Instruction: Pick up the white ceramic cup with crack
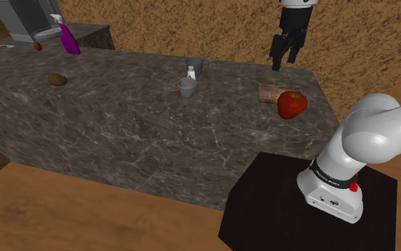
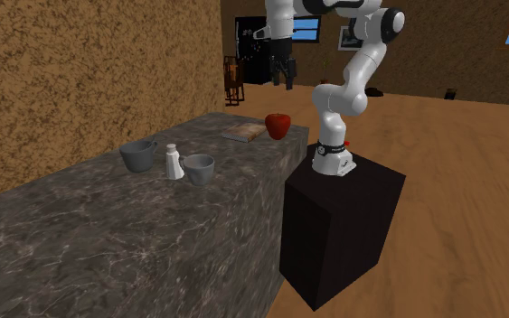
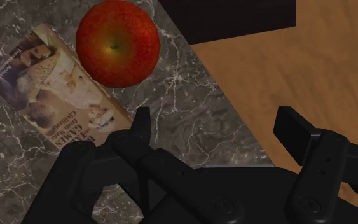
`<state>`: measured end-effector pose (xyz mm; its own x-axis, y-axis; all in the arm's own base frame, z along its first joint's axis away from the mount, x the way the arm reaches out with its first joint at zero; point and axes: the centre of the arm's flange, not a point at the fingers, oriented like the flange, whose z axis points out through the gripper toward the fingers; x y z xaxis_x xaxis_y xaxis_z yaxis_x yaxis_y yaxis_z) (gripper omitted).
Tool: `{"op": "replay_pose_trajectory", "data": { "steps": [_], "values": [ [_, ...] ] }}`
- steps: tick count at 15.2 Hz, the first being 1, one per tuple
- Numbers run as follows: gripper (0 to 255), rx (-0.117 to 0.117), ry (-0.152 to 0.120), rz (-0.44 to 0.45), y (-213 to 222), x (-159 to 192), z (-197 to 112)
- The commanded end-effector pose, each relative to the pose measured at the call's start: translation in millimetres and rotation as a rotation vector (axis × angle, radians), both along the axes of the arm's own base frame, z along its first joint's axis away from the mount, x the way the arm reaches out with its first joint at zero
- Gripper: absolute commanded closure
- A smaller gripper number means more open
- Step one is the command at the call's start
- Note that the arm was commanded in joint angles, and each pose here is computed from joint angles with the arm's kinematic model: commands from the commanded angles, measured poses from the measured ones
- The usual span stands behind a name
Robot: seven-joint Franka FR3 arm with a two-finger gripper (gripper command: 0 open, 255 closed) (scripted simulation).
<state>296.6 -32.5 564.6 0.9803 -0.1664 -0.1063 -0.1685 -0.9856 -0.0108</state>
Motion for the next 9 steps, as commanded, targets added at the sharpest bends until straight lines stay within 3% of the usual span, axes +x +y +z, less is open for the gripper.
{"op": "replay_pose_trajectory", "data": {
  "steps": [1, 9],
  "values": [
    [0, 0.000, 0.000, 0.000, 0, 0, 0],
    [0, 0.037, -0.022, 0.053, -5, 94, -42]
  ]
}}
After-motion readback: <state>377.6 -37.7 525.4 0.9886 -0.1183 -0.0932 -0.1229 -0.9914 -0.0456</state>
